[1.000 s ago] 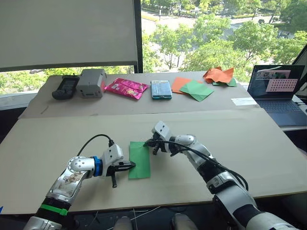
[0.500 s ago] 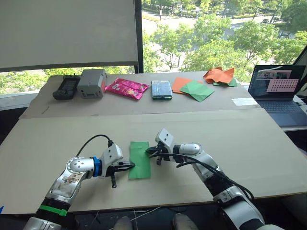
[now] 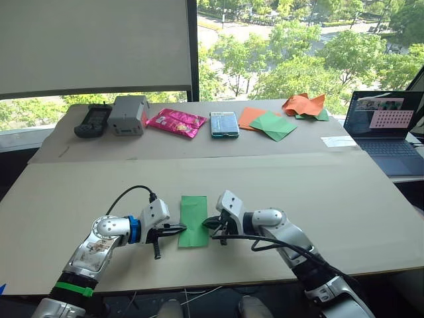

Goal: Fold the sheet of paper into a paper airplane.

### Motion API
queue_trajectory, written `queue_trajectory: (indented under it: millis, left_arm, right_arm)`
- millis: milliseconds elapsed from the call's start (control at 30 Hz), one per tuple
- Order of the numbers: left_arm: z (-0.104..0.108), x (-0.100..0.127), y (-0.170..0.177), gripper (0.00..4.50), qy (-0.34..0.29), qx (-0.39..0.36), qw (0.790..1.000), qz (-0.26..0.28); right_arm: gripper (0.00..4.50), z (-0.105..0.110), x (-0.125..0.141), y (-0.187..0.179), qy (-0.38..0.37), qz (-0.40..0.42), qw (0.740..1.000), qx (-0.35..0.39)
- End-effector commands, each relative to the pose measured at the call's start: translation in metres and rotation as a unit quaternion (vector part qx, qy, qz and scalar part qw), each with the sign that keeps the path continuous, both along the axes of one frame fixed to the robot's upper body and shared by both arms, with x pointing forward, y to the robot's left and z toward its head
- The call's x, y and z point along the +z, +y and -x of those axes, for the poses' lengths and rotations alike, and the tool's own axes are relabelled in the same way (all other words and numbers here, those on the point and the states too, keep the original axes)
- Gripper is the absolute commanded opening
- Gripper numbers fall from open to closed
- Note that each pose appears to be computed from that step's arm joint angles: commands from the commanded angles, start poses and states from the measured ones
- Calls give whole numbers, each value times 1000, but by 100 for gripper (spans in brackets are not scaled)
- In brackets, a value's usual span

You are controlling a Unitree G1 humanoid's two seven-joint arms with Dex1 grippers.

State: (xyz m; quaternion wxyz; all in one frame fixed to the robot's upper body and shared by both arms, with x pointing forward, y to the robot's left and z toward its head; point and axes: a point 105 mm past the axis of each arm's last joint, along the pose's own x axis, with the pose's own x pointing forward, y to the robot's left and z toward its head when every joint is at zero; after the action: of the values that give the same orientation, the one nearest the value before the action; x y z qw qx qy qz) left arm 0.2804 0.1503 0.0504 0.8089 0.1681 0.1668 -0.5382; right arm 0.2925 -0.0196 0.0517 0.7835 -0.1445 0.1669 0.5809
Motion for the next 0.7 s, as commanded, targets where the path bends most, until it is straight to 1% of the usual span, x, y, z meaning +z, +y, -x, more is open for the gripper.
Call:
queue_trajectory:
  millis: [33, 167, 333, 533, 600, 633, 700]
  left_arm:
    - [2, -9, 5, 0, 15, 4, 1000, -18]
    - [2, -10, 4, 0, 15, 4, 1000, -18]
    - [2, -9, 4, 0, 15, 2, 1000, -19]
    - [1, -9, 4, 0, 14, 2, 1000, -19]
    - [1, -9, 4, 0, 13, 3, 1000, -18]
    - [1, -9, 4, 0, 13, 3, 1000, -18]
    - [0, -6, 4, 0, 10, 4, 1000, -14]
  right_arm:
    - [3, 25, -29, -7, 78, 37, 996, 25]
    - [3, 43, -30, -9, 102, 47, 991, 67]
    - [3, 55, -33, -12, 120, 63, 986, 94]
    - [3, 56, -32, -10, 119, 60, 987, 93]
    - [3, 52, -30, -9, 113, 57, 988, 87]
    - [3, 49, -27, -9, 107, 53, 989, 82]
    - [3, 41, -5, -8, 79, 11, 994, 69]
